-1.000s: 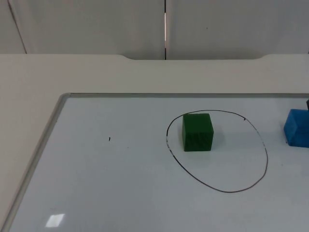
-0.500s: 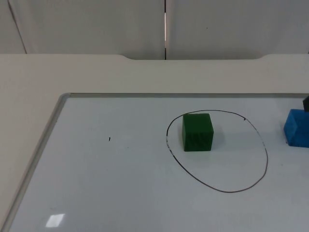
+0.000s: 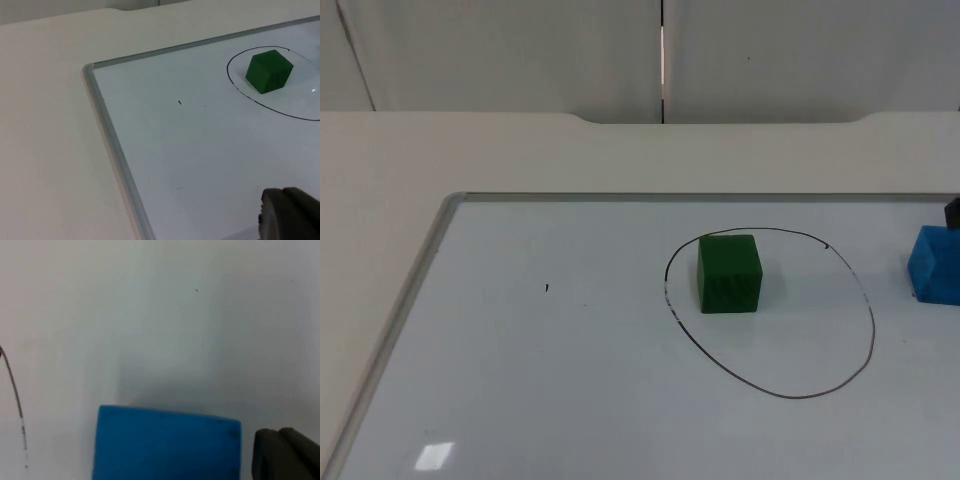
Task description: Push the two cubes into the marked area.
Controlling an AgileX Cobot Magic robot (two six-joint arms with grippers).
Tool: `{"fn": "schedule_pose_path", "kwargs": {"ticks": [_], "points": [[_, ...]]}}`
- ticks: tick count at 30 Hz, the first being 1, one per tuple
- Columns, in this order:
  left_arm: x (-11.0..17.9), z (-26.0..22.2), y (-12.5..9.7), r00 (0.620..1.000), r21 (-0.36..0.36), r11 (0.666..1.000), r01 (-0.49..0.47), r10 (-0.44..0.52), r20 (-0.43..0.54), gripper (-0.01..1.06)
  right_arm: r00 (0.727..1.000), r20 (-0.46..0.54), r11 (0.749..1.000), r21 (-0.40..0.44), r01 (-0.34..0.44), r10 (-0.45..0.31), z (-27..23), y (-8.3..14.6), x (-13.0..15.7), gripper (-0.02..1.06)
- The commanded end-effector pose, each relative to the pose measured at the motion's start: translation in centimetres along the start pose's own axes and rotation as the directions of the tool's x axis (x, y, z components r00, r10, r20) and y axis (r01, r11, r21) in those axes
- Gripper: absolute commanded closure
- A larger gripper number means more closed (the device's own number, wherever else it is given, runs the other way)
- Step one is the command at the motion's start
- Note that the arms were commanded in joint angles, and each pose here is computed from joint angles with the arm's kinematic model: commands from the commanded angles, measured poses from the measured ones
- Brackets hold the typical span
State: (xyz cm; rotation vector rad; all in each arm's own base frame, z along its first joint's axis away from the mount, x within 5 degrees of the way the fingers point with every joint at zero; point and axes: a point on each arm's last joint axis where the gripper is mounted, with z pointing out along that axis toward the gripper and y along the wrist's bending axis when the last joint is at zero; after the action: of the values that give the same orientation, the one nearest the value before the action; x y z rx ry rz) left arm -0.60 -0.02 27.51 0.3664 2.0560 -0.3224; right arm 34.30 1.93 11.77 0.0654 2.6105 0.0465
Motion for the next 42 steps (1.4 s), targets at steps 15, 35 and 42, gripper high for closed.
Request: {"fn": "schedule_pose_path", "kwargs": {"ticks": [15,35,42], "points": [[0.0,0.1,-0.1,1.0,0.007,1.0,-0.001,0.001,0.01,1.05,1.0,0.015,0.999,-0.021,0.024,-0.024,0.2,1.2,-0.1,1.05],[0.0,0.1,-0.1,1.0,0.007,1.0,-0.001,0.001,0.01,1.05,0.995,0.064,0.993,-0.085,0.086,-0.081,0.0,4.9,0.1,1.05],[0.0,0.1,-0.1,1.0,0.007,1.0,-0.001,0.001,0.01,1.05,0.995,0.064,0.993,-0.085,0.086,-0.081,0.0,4.9,0.1,1.05]]}}
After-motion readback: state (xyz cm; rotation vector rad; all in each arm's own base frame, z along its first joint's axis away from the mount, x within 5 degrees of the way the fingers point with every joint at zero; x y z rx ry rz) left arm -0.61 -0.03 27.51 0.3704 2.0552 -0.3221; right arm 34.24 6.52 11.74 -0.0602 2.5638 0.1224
